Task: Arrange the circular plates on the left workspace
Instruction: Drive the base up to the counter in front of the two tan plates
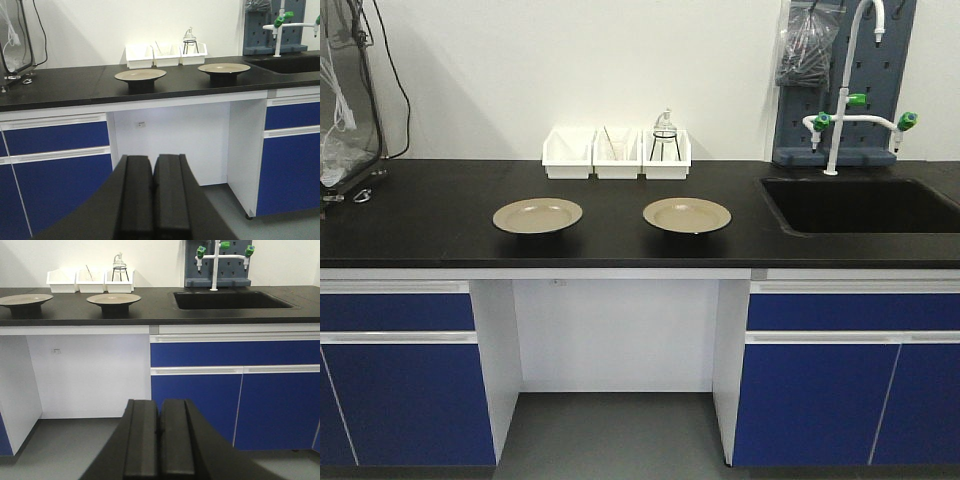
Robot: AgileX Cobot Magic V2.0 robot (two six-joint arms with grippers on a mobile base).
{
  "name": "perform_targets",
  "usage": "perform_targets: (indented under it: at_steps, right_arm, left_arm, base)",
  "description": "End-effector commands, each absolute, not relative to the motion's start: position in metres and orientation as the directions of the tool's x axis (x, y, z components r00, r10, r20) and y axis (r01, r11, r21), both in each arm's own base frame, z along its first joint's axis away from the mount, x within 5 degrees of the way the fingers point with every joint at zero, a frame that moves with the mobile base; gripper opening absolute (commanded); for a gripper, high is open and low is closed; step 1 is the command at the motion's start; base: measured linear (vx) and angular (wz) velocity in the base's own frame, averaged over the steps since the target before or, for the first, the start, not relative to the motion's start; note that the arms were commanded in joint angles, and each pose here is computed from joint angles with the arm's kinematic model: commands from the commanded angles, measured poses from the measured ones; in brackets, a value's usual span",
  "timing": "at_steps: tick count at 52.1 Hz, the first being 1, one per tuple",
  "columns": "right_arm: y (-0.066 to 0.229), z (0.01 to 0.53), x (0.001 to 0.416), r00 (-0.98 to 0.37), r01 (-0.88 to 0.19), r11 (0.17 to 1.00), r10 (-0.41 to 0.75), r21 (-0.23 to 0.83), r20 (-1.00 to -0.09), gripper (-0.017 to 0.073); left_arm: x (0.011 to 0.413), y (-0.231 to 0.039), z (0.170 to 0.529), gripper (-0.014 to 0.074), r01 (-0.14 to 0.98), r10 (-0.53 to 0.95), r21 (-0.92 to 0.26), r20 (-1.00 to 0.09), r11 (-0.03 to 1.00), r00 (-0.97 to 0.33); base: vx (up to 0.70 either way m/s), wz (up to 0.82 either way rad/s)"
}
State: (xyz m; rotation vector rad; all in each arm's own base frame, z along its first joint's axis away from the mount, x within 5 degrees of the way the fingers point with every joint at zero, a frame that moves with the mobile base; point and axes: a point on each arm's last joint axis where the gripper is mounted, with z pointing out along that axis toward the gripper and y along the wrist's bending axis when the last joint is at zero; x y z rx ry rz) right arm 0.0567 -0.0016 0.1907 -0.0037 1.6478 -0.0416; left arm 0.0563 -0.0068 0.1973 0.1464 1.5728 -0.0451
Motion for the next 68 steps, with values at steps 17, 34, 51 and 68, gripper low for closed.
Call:
perform_targets:
  at_steps: [17,34,51,68]
  right_arm:
    - [-0.0016,0.1914,0.0568,-0.006,0.026,0.999,-0.041,-0.041,-0.999,-0.0002]
    - [-0.0016,0.1914,0.0568,-0.006,0.026,0.999,-0.041,-0.041,-0.999,-0.0002]
    - [-0.0016,0.1914,0.0568,-0.006,0.026,0.999,-0.041,-0.041,-0.999,-0.0002]
    - [-0.0016,0.1914,0.0568,-0.006,0.026,0.999,-0.041,-0.041,-0.999,-0.0002]
  left_arm:
    - [0.0557,-0.0071,0.1986,0.0002,0.122,0.052,0.060,-0.996,0.991,0.074]
    - [0.0557,-0.0071,0.1986,0.0002,0.122,0.052,0.060,-0.996,0.991,0.074]
    - [0.0557,-0.0071,0.1986,0.0002,0.122,0.052,0.060,-0.996,0.991,0.074]
    - [0.0557,-0.0071,0.1986,0.0002,0.122,0.052,0.060,-0.996,0.991,0.074]
  base:
    - [0.30,0.19]
    - [0.45,0.14]
    - [0.50,-0.03]
    - [0.47,-0.16]
